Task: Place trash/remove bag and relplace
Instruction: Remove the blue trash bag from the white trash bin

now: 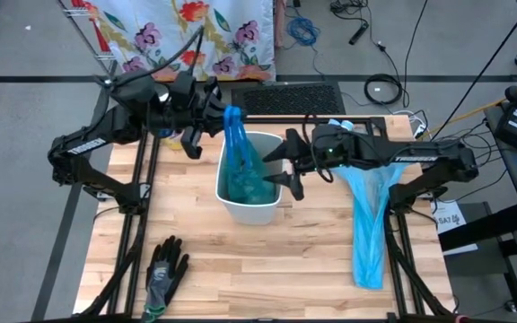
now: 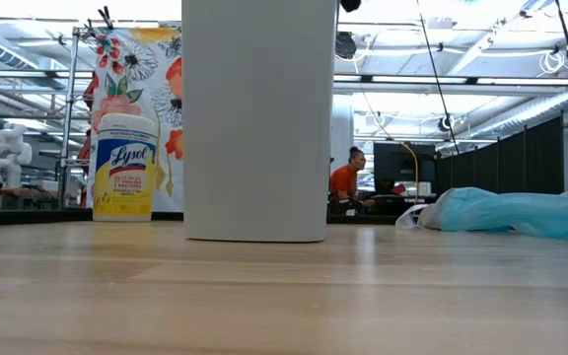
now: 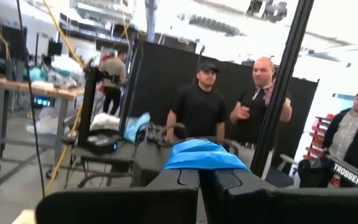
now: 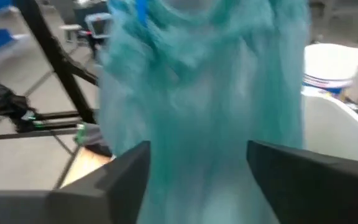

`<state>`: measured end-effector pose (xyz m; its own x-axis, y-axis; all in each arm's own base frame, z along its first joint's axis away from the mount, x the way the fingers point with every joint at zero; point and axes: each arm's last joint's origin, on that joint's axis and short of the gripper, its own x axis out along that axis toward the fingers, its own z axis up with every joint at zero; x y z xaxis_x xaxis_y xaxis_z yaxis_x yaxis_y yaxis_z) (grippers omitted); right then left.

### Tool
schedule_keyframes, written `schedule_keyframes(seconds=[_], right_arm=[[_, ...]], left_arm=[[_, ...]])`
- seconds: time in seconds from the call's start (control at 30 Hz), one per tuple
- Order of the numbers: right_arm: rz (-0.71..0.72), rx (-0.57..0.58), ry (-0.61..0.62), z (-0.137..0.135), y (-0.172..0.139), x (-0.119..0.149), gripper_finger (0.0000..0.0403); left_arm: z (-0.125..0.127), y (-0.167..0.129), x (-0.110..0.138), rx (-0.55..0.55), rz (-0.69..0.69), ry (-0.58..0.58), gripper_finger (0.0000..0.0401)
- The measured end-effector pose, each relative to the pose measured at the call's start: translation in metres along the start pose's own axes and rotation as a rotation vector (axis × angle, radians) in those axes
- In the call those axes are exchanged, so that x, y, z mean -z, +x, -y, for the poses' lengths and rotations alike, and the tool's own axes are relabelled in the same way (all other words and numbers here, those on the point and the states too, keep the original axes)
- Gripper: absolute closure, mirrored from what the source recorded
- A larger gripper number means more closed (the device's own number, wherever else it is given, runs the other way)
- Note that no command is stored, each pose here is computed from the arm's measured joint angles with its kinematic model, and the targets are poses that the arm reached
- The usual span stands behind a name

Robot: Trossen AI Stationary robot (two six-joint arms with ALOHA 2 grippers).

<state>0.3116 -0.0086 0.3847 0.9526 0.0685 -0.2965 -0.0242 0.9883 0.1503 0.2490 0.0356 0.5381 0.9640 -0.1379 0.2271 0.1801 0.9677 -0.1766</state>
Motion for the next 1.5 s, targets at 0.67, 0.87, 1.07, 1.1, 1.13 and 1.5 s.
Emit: schedule_keyframes(seconds=[0.67, 0.87, 1.07, 1.1, 1.13, 1.5], right_arm=[[0.105, 0.178, 0.023, 0.023, 0.001, -0.009, 0.0087], [0.2, 0.133, -0.178, 0.024, 0.0, -0.02, 0.0087], [0.23, 0.116, -0.186, 0.034, 0.006, -0.022, 0.0087], [0.214, 0.082, -0.174, 0.036, 0.01, -0.019, 0.0087], [0.204, 0.04, -0.16, 0.036, 0.014, -0.017, 0.0087], [0.15, -0.237, -0.077, 0.018, 0.025, -0.009, 0.0087]], left_arm=[[0.001, -0.002, 0.001, -0.011, -0.05, -0.027, 0.0397], [0.001, -0.002, 0.001, -0.011, -0.049, -0.075, 0.0397], [0.002, -0.002, -0.001, -0.005, -0.034, -0.114, 0.0397], [0.002, -0.002, -0.001, -0.004, -0.031, -0.113, 0.0397], [0.002, -0.002, -0.002, -0.002, -0.024, -0.111, 0.0397], [-0.01, -0.005, -0.005, -0.056, -0.007, -0.069, 0.0397]])
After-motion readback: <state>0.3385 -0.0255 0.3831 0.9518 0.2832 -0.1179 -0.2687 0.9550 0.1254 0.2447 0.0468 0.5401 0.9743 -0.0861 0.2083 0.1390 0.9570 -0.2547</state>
